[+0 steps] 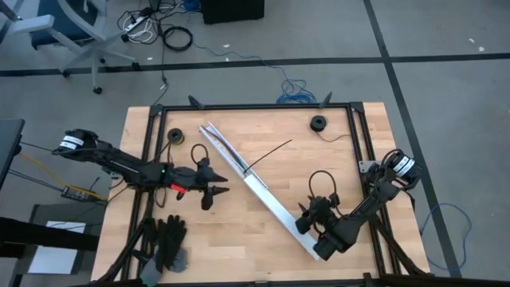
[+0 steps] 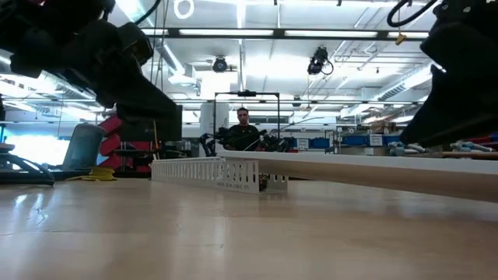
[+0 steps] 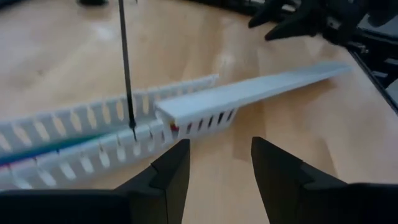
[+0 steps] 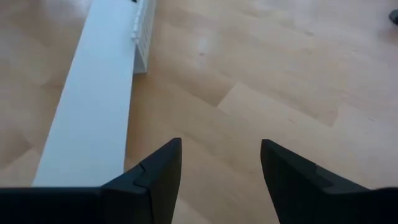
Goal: Ziptie cables
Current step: Close the white cable duct
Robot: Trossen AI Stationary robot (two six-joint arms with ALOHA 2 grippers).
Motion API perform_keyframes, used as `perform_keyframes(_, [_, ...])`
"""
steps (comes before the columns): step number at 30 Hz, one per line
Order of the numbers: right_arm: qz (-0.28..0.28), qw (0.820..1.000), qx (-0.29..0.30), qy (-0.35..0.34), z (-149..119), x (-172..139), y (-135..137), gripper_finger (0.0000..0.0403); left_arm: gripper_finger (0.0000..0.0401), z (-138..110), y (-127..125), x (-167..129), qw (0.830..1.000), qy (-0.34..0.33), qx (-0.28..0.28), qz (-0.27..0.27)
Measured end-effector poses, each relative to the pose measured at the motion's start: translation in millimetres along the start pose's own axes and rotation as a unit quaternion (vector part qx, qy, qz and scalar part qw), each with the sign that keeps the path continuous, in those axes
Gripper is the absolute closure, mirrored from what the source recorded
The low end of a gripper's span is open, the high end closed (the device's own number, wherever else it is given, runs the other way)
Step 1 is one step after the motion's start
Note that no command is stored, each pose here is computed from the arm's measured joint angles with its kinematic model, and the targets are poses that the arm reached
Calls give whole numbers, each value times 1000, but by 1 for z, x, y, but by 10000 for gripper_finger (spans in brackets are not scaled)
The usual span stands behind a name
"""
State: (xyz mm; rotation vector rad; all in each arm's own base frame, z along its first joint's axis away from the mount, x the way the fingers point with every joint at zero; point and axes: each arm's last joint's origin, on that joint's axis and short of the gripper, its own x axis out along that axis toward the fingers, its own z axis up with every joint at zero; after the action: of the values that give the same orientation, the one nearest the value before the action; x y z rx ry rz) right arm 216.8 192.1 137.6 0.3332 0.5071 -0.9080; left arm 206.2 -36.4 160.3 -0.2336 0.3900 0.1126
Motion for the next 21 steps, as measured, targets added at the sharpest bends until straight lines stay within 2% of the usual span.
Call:
perform_keyframes(4, [15,1000,23,-10,-1,1,2,213,254,4,0,0,998,-23,53,9])
perform_keyframes(7, [39,998,43,-16,-4,-2,7,219,254,6,-1,0,997,-32,65,8])
perform_keyframes(12, [64,997,33,-37,-5,-6,11,225,254,4,6,1,998,-20,38,44])
perform_keyframes(18, [33,999,-19,-23,-2,-6,2,234,254,1,9,1,999,-3,10,52])
perform_keyframes(21, [38,999,-29,-26,0,-9,-8,242,254,1,9,1,999,-5,0,52])
